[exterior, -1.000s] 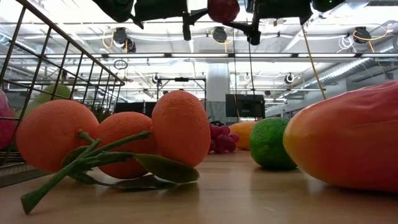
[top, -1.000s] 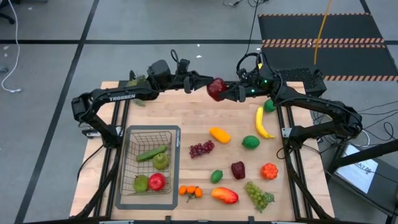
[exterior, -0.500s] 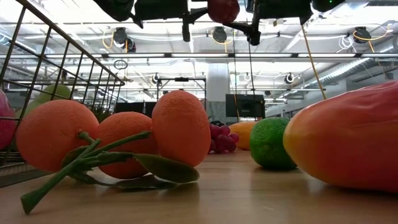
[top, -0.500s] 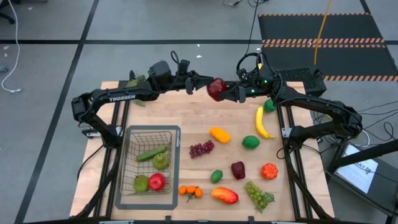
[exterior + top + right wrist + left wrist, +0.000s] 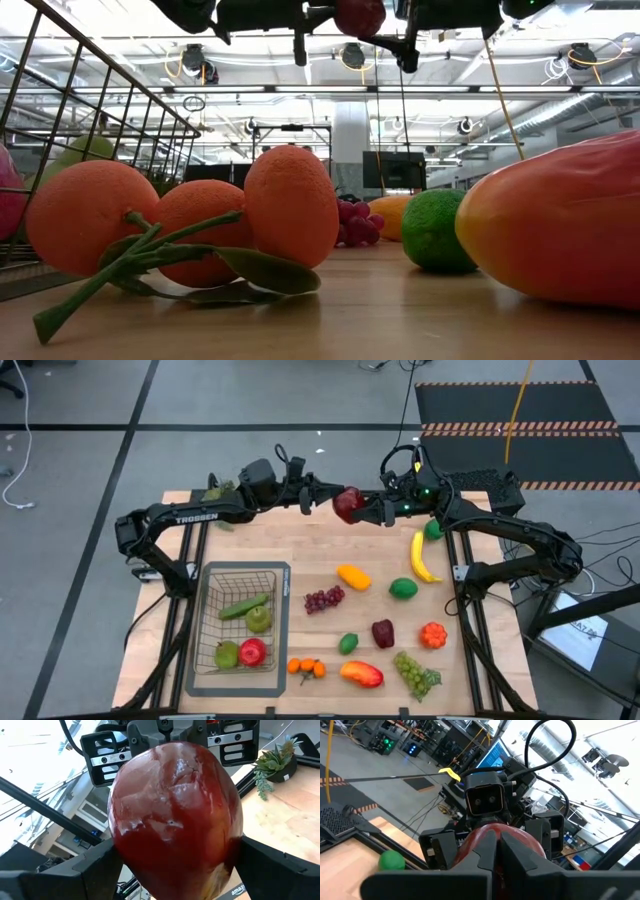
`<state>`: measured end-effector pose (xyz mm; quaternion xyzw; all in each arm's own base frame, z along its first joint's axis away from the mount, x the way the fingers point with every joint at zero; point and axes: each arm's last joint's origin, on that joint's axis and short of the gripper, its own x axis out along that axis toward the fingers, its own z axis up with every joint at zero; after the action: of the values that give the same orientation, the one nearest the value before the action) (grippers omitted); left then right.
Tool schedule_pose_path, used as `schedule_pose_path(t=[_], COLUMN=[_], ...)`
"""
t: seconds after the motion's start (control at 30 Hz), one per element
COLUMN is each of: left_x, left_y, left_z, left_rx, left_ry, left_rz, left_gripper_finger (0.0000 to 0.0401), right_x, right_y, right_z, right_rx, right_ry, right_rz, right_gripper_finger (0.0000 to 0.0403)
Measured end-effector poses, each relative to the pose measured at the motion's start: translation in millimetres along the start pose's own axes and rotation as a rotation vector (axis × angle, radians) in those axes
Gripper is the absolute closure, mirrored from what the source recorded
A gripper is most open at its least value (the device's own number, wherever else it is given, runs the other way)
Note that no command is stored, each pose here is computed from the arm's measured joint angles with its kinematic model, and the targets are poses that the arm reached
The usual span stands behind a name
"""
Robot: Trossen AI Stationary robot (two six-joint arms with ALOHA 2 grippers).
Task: Build produce basket
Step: Put the top dark red apple into the wire basket
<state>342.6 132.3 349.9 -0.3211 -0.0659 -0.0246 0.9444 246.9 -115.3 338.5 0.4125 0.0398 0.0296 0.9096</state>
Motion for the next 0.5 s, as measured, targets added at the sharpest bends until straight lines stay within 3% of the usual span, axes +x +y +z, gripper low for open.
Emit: schedule_pose_path(t=[0.17, 0.5], left_x=[-0.8, -10.2], left_y=[1.7, 13.4], left_z=[1.3, 13.5], left_rx=[-0.003, -0.023], left_ry=[-0.004, 0.008], left_rz=[0.006, -0.004], left_gripper_finger=[0.0394, 0.0393], right_x=[0.0, -0.6], right_y=[-0.5, 0.4], right_z=[0.5, 1.1], right_rx=[0.029, 0.102], right_ry=[-0.018, -0.018], right_rz=[-0.016, -0.007], right_gripper_finger=[0.0063, 0.0011])
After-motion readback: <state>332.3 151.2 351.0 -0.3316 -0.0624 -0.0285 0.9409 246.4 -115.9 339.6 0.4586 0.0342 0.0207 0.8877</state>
